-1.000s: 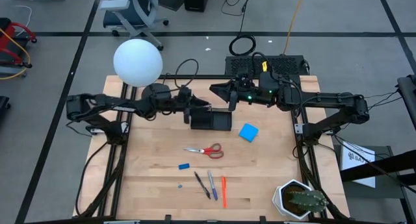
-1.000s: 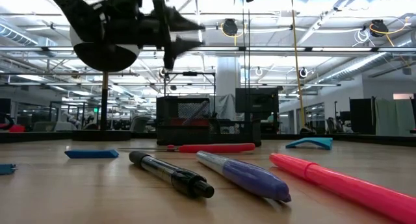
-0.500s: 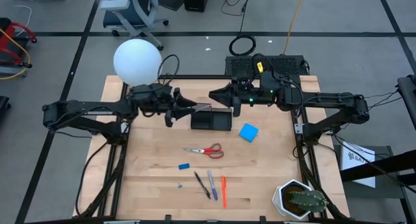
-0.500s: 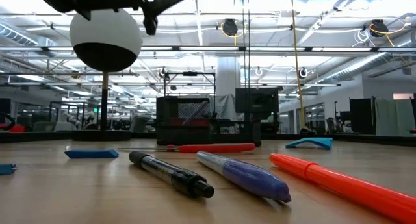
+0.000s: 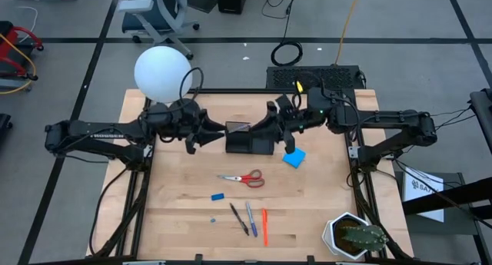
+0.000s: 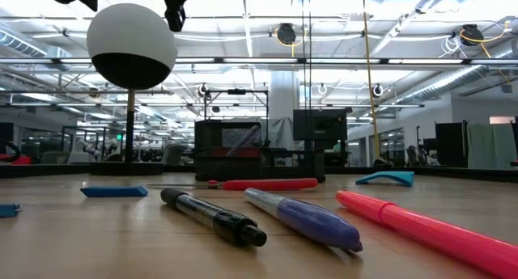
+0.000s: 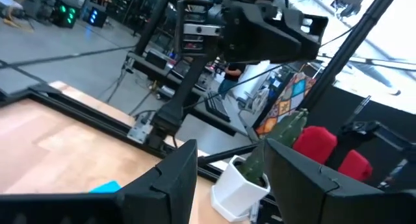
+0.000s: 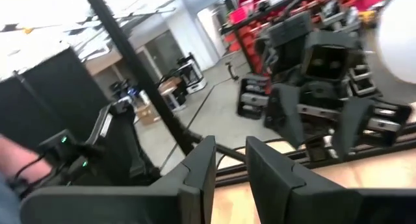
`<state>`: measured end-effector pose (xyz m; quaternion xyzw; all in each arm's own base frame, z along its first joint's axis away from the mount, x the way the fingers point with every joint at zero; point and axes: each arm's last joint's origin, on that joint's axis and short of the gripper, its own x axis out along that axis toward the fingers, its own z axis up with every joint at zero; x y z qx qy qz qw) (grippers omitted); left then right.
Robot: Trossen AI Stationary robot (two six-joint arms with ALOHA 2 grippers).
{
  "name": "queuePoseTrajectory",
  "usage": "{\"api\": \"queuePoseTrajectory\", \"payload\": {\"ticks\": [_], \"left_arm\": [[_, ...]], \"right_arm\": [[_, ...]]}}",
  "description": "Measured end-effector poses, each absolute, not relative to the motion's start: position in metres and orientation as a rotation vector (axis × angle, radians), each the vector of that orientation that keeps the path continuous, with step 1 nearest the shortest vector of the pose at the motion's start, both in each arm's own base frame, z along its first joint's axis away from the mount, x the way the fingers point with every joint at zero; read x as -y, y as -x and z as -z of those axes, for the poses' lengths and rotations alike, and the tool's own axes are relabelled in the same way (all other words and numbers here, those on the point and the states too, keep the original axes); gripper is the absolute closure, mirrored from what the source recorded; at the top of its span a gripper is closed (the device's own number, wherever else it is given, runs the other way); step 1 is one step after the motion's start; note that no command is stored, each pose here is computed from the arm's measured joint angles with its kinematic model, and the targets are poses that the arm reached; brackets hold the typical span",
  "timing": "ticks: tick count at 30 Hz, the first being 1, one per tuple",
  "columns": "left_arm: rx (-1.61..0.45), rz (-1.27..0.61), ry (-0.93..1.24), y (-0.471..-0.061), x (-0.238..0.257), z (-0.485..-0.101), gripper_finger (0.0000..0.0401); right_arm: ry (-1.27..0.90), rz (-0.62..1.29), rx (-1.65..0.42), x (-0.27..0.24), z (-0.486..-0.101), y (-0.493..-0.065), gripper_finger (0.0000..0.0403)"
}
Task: Pick and place office supplies into organizer
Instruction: Put the orange pen into the black desk organizer
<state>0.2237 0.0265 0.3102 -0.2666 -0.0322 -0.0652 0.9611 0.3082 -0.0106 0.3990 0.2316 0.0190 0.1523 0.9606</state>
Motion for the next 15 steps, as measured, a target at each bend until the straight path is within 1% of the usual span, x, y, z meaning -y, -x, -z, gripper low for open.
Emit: {"api": "queuePoseTrajectory", "payload": {"ticks": [6,15], "left_arm": [[0.056,0.166,0.565,-0.224,-0.019,-0.311,0.0219],[0.044,0.210,0.569,-0.225,-0.009,-0.311,0.0219]], "right_arm": [[-0.412,-0.367,-0.048,-0.008,-0.398,-0.308,0.0327],[-0.354,-0.425,-0.144,-0.032,-0.389,-0.307,0.0327]]}}
